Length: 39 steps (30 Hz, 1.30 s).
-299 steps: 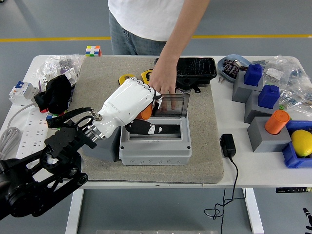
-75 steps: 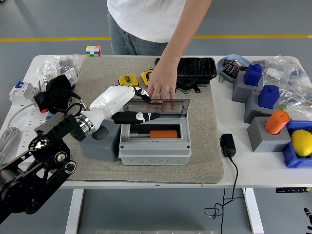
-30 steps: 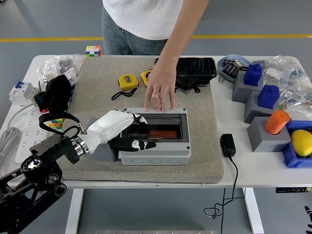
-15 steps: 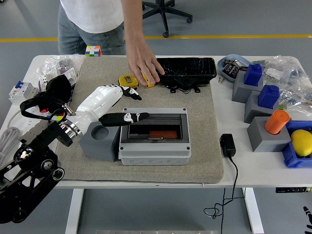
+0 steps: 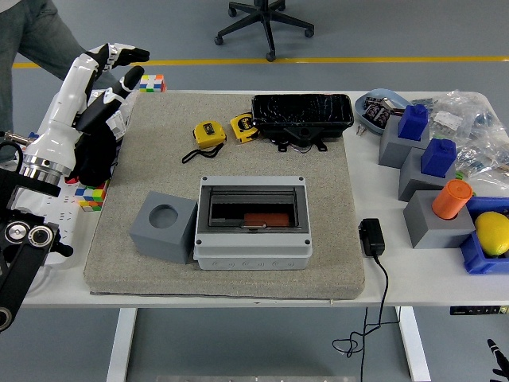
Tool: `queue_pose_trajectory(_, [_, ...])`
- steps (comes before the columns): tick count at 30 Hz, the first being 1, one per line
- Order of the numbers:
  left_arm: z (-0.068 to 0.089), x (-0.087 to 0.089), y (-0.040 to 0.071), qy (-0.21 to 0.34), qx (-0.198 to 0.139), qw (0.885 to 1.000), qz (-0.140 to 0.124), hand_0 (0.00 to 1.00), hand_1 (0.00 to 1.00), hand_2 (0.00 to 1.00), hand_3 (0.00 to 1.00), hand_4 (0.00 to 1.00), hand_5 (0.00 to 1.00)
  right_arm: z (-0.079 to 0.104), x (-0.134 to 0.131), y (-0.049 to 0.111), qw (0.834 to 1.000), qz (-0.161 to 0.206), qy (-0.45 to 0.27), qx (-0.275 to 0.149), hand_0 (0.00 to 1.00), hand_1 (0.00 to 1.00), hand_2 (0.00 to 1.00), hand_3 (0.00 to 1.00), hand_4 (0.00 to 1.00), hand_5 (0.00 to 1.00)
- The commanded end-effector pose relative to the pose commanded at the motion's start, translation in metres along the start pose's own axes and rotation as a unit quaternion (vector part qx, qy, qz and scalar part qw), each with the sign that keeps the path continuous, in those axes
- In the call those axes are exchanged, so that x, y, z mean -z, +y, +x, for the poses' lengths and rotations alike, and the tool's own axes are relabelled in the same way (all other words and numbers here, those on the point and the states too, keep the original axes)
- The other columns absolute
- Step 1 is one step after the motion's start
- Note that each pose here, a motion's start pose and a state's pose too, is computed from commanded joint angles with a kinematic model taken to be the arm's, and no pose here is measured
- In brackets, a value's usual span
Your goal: Fetch the battery,place it into the box,close the lid of the box
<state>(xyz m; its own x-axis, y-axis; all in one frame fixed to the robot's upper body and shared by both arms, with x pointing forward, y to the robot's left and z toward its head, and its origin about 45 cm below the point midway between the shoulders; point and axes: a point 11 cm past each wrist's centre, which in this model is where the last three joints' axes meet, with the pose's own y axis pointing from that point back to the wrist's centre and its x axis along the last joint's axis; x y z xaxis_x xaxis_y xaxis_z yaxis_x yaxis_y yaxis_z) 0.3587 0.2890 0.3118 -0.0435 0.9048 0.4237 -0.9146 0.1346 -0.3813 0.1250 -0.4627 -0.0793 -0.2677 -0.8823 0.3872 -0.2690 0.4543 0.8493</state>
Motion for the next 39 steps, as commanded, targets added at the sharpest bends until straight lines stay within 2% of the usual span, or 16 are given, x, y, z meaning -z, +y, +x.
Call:
queue_pose_trajectory(4, [0.021, 0.007, 0.008, 0.069, -0.032, 0.997, 0.007, 0.775, 0.792, 0.753, 0.709, 0.998, 0.998, -0.003, -0.004, 0.0, 1.0, -0.003, 0.002, 0.003, 0.828, 0.795, 0.776, 0.817, 0.998, 0.98])
queue_pose_trajectory(5, [0.025, 0.01, 0.01, 0.084, -0.039, 0.996, 0.01, 0.795, 0.826, 0.777, 0.739, 0.998, 0.998, -0.004, -0.005, 0.0, 1.0, -0.004, 0.003, 0.003, 0.828, 0.795, 0.776, 0.817, 0.998, 0.979])
queue_pose_trajectory(8, [0.038, 0.017, 0.017, 0.109, -0.057, 0.992, 0.018, 0.795, 0.826, 0.777, 0.739, 0.998, 0.998, -0.005, -0.009, 0.001, 1.0, -0.007, 0.003, 0.005, 0.828, 0.795, 0.776, 0.817, 0.998, 0.979])
queue_pose_trajectory(14, [0.052, 0.032, 0.031, 0.155, -0.082, 0.984, 0.034, 0.82, 0.863, 0.804, 0.755, 0.998, 0.998, -0.01, -0.019, 0.002, 1.0, -0.017, 0.007, 0.01, 0.828, 0.799, 0.777, 0.817, 0.998, 0.978])
queue_pose_trajectory(17, [0.052, 0.039, 0.038, 0.168, -0.084, 0.981, 0.046, 0.827, 0.869, 0.807, 0.766, 0.998, 0.998, -0.012, -0.023, 0.002, 1.0, -0.019, 0.009, 0.012, 0.829, 0.799, 0.777, 0.817, 0.998, 0.978])
queue_pose_trajectory(22, [0.046, 0.057, 0.055, 0.189, -0.077, 0.975, 0.084, 0.827, 0.869, 0.807, 0.766, 0.998, 0.998, -0.014, -0.022, 0.002, 1.0, -0.017, 0.011, 0.014, 0.829, 0.799, 0.777, 0.817, 0.998, 0.978])
queue_pose_trajectory(28, [0.043, 0.061, 0.056, 0.189, -0.063, 0.975, 0.098, 0.82, 0.87, 0.81, 0.774, 0.998, 0.998, -0.015, -0.018, 0.002, 1.0, -0.014, 0.012, 0.014, 0.828, 0.8, 0.777, 0.818, 0.998, 0.977])
queue_pose_trajectory(29, [0.042, 0.061, 0.057, 0.185, -0.058, 0.976, 0.101, 0.823, 0.877, 0.828, 0.795, 0.998, 0.914, -0.015, -0.017, 0.002, 1.0, -0.014, 0.012, 0.014, 0.829, 0.802, 0.779, 0.818, 0.998, 0.973])
queue_pose_trajectory(34, [0.037, 0.063, 0.056, 0.172, -0.044, 0.978, 0.108, 0.823, 0.877, 0.828, 0.795, 0.998, 0.914, -0.013, -0.015, 0.002, 1.0, -0.012, 0.013, 0.013, 0.829, 0.802, 0.779, 0.818, 0.998, 0.973])
queue_pose_trajectory(35, [0.036, 0.063, 0.056, 0.171, -0.042, 0.978, 0.109, 0.83, 0.888, 0.848, 0.811, 0.998, 0.755, -0.012, -0.016, 0.002, 1.0, -0.013, 0.014, 0.013, 0.829, 0.805, 0.78, 0.818, 0.998, 0.973])
queue_pose_trajectory(39, [0.031, 0.064, 0.056, 0.164, -0.033, 0.979, 0.114, 0.83, 0.888, 0.848, 0.811, 0.998, 0.755, -0.009, -0.02, 0.002, 1.0, -0.016, 0.015, 0.011, 0.829, 0.805, 0.78, 0.818, 0.998, 0.973])
